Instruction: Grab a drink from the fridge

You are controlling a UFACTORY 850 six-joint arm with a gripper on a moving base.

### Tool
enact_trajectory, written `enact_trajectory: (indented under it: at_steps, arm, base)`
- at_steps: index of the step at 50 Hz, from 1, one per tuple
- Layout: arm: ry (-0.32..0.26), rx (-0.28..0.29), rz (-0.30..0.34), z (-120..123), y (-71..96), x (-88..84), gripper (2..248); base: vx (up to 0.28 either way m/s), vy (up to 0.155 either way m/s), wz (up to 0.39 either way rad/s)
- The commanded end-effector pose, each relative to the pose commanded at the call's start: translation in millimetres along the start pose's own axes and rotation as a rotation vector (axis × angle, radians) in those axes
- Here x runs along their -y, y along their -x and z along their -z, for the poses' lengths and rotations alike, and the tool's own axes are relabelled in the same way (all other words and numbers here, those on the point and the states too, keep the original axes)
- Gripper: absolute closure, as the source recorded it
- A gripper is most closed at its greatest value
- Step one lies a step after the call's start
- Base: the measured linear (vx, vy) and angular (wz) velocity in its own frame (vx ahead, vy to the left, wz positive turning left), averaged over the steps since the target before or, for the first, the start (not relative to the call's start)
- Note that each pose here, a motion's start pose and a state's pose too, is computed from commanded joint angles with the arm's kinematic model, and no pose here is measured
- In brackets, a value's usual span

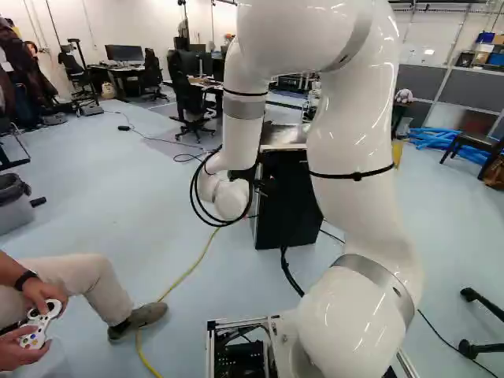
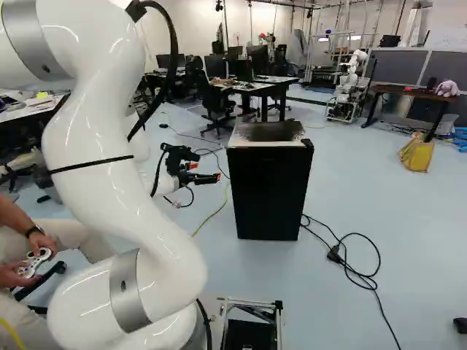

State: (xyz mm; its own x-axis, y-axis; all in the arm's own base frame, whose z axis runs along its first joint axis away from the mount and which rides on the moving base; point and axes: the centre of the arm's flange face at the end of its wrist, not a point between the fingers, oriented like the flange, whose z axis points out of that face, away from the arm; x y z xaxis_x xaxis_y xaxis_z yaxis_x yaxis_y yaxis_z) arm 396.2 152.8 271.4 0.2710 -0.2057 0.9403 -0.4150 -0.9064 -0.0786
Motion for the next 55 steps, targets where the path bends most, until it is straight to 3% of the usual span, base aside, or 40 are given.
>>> enact_trajectory:
  at_steps: [22,55]
  arm:
    - [0.078,-0.055,-0.028,-34,19.7,33.5,3]
    - [0.205,-0.153,-0.148,-74,16.2,78.6,3]
  base:
    - [0.0,0.0,0.0]
    - [0.0,0.0,0.0]
